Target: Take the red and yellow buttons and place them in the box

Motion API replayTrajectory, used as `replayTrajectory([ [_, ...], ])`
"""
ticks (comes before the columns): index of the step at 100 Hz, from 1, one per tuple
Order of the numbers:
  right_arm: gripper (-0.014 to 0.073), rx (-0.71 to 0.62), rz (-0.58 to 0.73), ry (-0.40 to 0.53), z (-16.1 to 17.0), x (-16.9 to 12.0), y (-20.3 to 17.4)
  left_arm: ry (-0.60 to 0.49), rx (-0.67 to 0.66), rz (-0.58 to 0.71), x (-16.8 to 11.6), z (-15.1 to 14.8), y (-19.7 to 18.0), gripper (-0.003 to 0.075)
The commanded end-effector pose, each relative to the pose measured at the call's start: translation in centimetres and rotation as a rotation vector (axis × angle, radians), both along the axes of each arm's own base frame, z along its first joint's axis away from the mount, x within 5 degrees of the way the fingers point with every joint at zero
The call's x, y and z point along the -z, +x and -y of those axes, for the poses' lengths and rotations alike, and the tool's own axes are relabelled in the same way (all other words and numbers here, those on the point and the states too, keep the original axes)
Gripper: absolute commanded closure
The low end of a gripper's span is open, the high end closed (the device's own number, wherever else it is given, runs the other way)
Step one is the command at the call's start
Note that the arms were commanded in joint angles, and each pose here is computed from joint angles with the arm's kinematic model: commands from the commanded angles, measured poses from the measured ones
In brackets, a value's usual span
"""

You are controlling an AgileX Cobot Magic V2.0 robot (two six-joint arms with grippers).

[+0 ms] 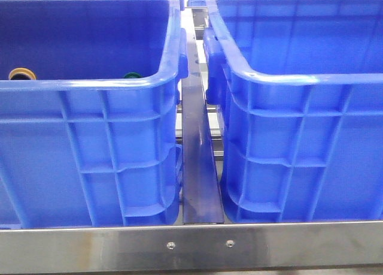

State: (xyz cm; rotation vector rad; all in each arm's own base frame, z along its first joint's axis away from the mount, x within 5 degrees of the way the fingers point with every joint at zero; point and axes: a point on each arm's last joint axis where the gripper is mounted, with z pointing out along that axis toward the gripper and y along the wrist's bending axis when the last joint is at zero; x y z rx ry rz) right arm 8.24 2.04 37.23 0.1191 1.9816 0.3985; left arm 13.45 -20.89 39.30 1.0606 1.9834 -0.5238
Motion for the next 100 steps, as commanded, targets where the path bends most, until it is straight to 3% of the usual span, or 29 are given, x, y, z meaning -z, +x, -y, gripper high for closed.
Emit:
replayTrajectory([
  [1,0.0538,-0.006,0.053,0.058,-0.2,-1.4,0.5,-0.094,0.012,0.059,-1.9,-0.1,-0.3,0.0741],
  [22,0.0046,-0.033,0.052,0.138,-0.7,-1.6,0.6,-0.094,0.012,0.059,-1.9,-0.1,-0.3,0.0741],
  [31,-0.0070,-0.055,0.053,0.199,-1.0,-1.8,0.5,-0.094,0.012,0.059,-1.9,-0.1,-0.3,0.0741],
  [43,-0.0051,-0.124,0.046,0.296,-1.8,-2.1,0.5,-0.093,0.012,0.059,-1.9,-0.1,-0.3,0.0741],
  [76,-0.0050,-0.486,0.001,0.538,-4.6,-2.6,4.1,-0.090,0.012,0.057,-1.8,-0.1,-0.3,0.0741],
  [100,-0.0050,-0.596,-0.032,0.619,-5.8,-2.1,6.7,-0.084,0.012,0.048,-1.8,-0.2,-0.4,0.0741],
])
